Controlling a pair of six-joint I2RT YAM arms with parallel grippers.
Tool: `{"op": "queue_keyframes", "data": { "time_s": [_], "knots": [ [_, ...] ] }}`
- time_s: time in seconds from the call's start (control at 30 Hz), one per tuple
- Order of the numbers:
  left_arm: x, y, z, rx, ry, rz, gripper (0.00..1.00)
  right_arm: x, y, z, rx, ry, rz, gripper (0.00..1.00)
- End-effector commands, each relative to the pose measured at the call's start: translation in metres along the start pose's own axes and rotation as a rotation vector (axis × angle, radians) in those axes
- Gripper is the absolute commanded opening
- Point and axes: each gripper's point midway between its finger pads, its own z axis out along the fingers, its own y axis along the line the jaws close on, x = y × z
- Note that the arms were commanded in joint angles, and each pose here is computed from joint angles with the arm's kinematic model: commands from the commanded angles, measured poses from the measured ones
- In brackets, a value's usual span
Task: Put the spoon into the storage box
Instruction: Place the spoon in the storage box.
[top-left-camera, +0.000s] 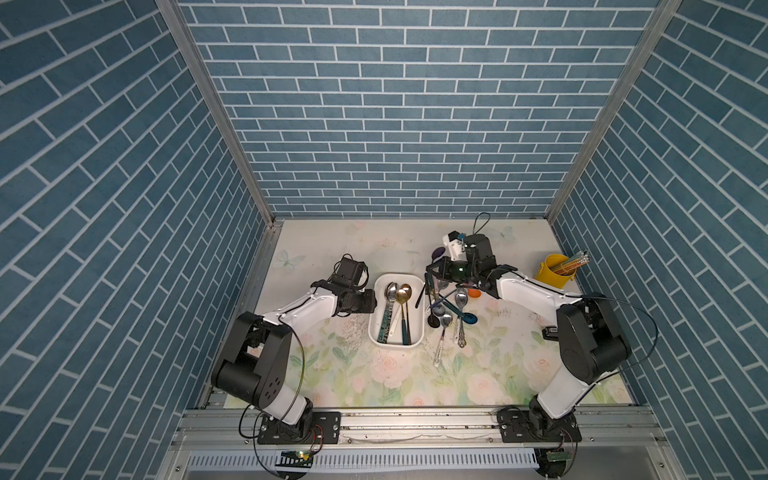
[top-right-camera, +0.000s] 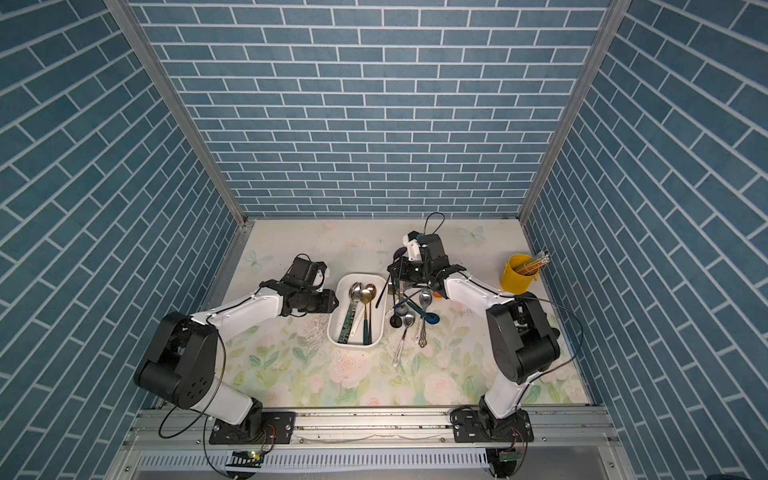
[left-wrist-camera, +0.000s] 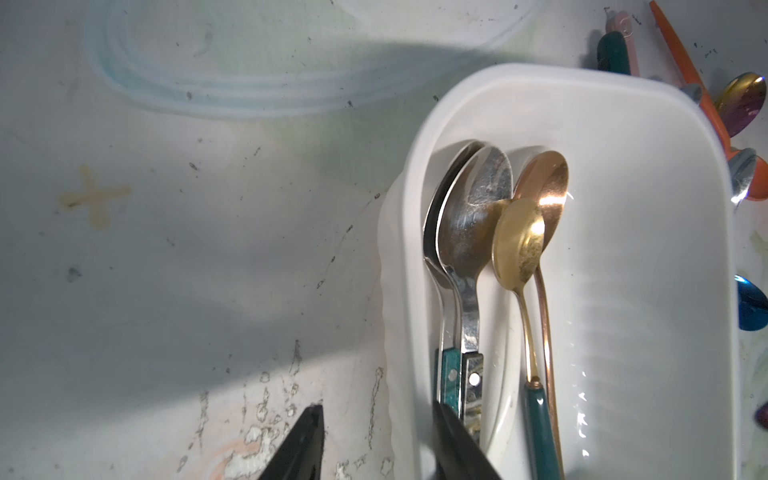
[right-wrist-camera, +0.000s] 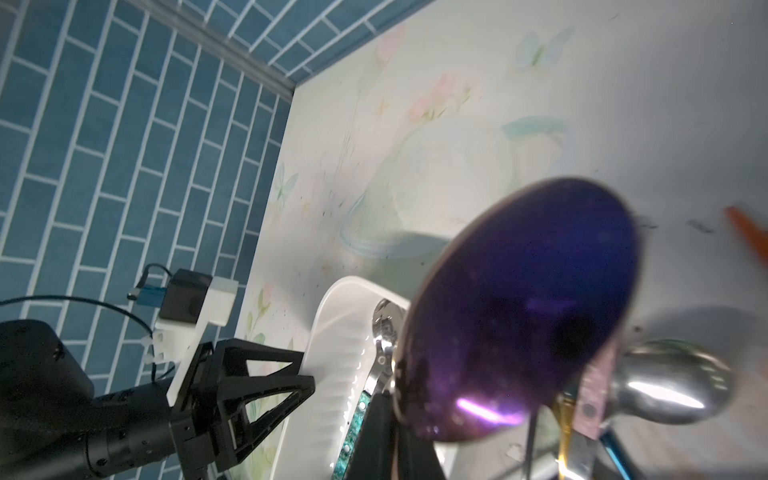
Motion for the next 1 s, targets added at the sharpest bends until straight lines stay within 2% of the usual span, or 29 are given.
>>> {"op": "queue_keyframes", "data": {
  "time_s": [0.0,0.27,0.47,0.73,0.97],
  "knots": [
    [0.009,-0.001,0.001,0.001,0.018,-0.016,0.46,0.030,0.007,0.018,-0.001,0.121,-0.034,0.00],
    [0.015,-0.008,0.002,0.012,0.026,-0.007,0.46,0.066,0.017,0.039,0.010,0.222,-0.025,0.00],
    [0.018,-0.006,0.005,0.009,0.032,-0.009,0.45,0.090,0.008,0.055,0.049,0.294,0.003,0.00],
    [0.018,-0.006,0.002,0.005,0.024,-0.007,0.45,0.102,-0.008,0.072,0.116,0.369,0.028,0.00],
    [0.019,-0.001,0.005,-0.024,0.031,-0.026,0.44,0.097,-0.010,0.075,0.149,0.377,0.008,0.13]
  ]
}}
